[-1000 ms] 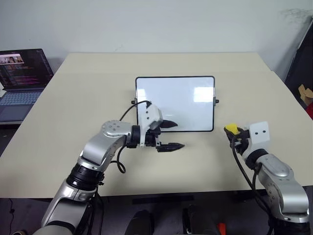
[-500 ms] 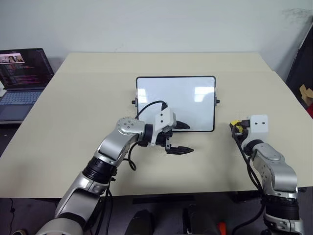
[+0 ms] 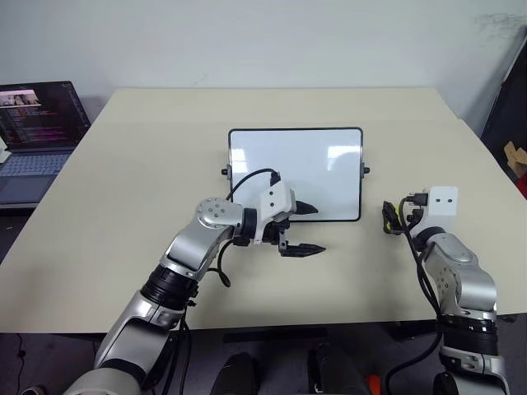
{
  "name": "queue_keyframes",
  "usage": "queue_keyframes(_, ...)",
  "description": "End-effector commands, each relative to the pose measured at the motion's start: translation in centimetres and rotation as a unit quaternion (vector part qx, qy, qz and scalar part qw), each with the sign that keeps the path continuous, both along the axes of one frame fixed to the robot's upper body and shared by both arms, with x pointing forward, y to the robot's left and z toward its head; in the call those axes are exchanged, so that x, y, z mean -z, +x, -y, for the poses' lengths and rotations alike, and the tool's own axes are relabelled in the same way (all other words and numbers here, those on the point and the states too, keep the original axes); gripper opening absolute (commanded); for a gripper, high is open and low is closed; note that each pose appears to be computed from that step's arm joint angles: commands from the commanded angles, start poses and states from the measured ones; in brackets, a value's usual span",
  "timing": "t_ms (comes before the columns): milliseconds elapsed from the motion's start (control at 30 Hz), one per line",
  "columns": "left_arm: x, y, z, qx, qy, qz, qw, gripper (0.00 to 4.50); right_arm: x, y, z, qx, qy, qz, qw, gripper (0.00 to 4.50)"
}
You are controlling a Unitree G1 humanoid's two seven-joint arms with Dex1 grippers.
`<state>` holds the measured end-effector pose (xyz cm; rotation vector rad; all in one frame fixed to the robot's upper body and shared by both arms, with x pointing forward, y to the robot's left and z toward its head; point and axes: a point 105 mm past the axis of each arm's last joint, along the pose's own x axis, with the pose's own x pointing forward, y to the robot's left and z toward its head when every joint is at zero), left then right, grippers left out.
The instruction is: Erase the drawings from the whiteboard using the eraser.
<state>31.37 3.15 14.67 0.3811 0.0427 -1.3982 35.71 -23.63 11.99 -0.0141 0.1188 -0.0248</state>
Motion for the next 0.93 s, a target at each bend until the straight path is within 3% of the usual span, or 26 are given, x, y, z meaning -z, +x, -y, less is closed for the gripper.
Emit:
queue_keyframes(33, -1.8, 0.8, -1.3, -0.060, -0.045, 0.024, 0.997, 4.50, -5.0, -0.5, -2.1, -0.035, -0.018, 0.104, 0.994, 4.46)
queue_keyframes(267, -1.5, 1.4, -5.7, -0.220, -0.126, 0.008, 0.967, 4.50, -6.0, -4.3, -4.8, -0.073, -0.065, 0.155, 0.983, 4.46)
queue_keyframes(433, 0.0, 1.7, -10.5, -0.401, -0.165, 0.032, 0.901, 4.50, -2.0, -6.8, -4.8, -0.078, -0.056, 0.127, 0.987, 4.46)
queue_keyframes(833, 2.1, -0.8, -15.0, -0.569, -0.171, 0.060, 0.802, 4.50, 0.0, -9.7, -2.2, -0.022, 0.039, 0.139, 0.989, 4.46)
queue_keyframes(933, 2.8, -1.0, -14.6, -0.568, -0.157, 0.049, 0.806, 4.50, 0.4, -9.4, -1.4, 0.000, 0.025, 0.116, 0.993, 4.46)
